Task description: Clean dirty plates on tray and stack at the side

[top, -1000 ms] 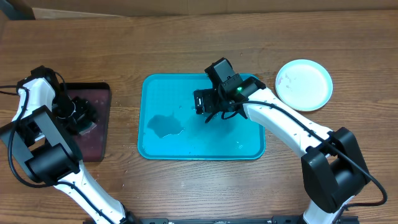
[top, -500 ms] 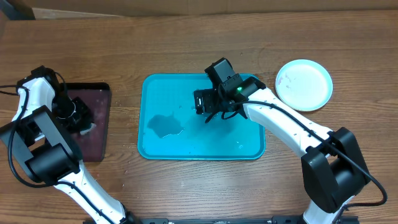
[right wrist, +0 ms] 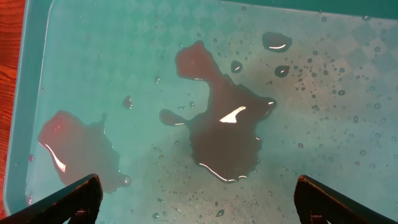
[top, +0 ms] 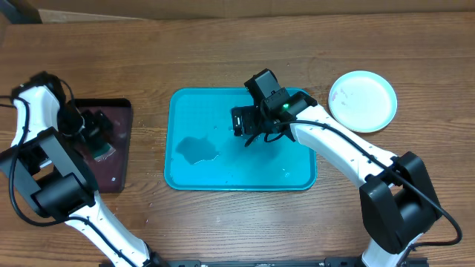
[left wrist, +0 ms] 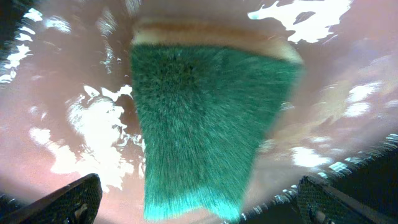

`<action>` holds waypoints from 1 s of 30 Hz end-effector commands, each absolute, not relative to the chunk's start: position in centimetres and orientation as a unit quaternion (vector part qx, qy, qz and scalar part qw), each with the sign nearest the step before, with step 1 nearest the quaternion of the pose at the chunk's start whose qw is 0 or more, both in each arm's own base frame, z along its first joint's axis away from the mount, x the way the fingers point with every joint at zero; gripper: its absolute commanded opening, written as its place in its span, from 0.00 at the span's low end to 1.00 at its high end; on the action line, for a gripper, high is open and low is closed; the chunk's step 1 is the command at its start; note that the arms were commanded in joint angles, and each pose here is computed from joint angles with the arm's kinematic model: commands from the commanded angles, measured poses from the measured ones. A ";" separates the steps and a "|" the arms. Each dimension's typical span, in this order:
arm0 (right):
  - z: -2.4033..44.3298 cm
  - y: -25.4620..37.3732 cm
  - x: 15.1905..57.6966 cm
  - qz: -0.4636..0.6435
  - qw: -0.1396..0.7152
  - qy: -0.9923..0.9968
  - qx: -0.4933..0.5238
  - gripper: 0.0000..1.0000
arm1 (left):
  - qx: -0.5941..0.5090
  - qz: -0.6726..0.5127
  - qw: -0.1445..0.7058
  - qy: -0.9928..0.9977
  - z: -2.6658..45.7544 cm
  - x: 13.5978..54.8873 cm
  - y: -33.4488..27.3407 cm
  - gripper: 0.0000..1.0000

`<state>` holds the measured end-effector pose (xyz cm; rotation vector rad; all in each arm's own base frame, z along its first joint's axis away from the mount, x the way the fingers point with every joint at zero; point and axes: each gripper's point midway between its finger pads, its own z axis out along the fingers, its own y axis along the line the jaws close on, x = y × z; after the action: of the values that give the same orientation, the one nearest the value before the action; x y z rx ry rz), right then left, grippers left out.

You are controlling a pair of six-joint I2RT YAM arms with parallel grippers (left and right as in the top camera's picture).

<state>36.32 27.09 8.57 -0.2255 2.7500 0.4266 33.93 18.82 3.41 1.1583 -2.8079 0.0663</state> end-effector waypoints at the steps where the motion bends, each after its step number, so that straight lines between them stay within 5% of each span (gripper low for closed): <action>1: 9.2 26.9 36.6 0.152 0.187 0.968 -0.078 1.00 | 0.381 0.032 0.001 -0.924 6.8 36.4 20.1 1.00; 8: 9.3 27.0 36.7 0.152 0.188 0.967 -0.078 1.00 | 0.382 0.025 -0.074 -0.921 13.4 37.7 20.7 1.00; 13: 9.4 27.1 36.9 0.155 0.193 0.966 -0.078 1.00 | 0.383 -0.007 -0.028 -0.923 9.0 35.6 21.0 1.00; 16: 9.3 27.1 36.8 0.154 0.191 0.966 -0.078 1.00 | 0.363 -0.002 0.006 -0.932 5.9 34.1 20.1 0.87; 18: 9.2 26.9 36.6 0.152 0.187 0.967 -0.078 1.00 | 0.363 -0.005 0.005 -0.932 6.6 34.2 20.3 0.88; 27: 9.4 27.1 36.9 0.156 0.193 0.966 -0.076 1.00 | 0.385 0.024 -0.197 -0.901 25.2 37.9 21.2 1.00; 30: 10.4 27.0 36.7 0.159 0.191 0.966 -0.065 1.00 | 0.378 0.019 -0.234 -0.895 28.2 37.7 20.3 1.00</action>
<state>36.46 27.17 8.65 -0.2185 2.7441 0.4318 38.15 21.94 23.78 1.3631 -3.2342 0.0168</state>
